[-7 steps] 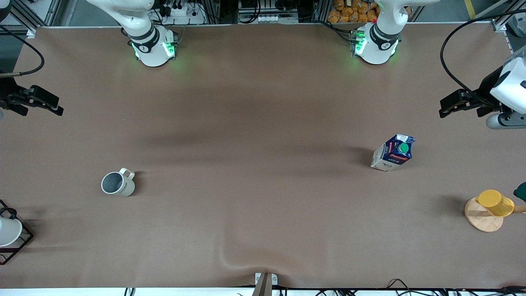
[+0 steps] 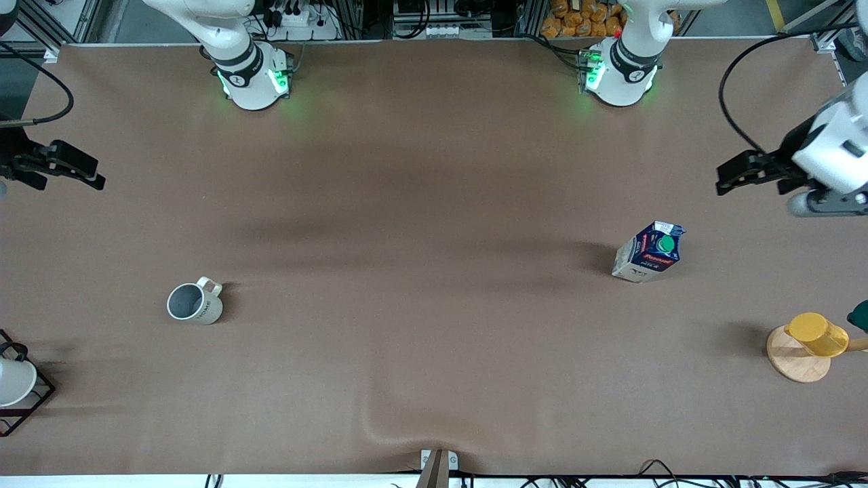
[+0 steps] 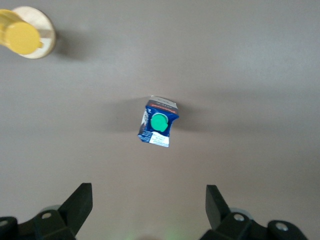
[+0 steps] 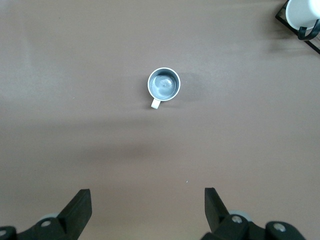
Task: Place milk next to cup
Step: 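Reach the left gripper down toward the milk carton, then grasp the milk carton with the left gripper while the right gripper reaches the mug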
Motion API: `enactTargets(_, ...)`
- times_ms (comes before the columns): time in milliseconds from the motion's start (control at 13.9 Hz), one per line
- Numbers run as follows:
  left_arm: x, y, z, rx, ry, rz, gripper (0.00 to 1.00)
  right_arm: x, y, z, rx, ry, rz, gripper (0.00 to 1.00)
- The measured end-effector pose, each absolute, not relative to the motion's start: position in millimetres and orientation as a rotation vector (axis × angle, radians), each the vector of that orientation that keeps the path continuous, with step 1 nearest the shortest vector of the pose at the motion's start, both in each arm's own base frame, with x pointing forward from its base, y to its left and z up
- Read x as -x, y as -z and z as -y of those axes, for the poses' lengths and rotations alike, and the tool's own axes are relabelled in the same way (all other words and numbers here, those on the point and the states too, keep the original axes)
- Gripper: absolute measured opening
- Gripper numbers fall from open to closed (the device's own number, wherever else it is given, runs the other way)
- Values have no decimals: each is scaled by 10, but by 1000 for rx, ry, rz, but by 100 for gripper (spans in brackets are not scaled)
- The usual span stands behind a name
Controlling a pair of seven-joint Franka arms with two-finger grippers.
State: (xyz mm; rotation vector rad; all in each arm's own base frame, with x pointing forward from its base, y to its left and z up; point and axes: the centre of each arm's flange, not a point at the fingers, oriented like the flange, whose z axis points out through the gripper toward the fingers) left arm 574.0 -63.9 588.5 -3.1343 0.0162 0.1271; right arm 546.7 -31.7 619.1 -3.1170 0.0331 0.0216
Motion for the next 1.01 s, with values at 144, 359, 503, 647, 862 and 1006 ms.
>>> enactTargets(144, -5813, -5440, 734, 3138, -99, -40, 100, -5475, -6158, 319, 3116, -31, -33, 100)
enactTargets(359, -5820, -4684, 713, 3126, -43, -63, 100, -5555, -5968, 334, 3112, -77, -35, 100)
enactTargets(503, -5750, -4257, 717, 3080, -12, -144, 100, -5697, -5715, 354, 3106, -111, -37, 100)
enactTargets(647, -5657, -3987, 793, 3063, -24, -193, 100, -5895, -5369, 354, 3099, -136, -30, 100)
enactTargets(862, -5572, -3806, 840, 3058, -69, -239, 100, -6201, -4850, 177, 3093, -123, 23, 100)
enactTargets(1006, -5572, -3734, 806, 3051, -90, -331, 100, -6362, -4502, -25, 3094, -120, 74, 100)
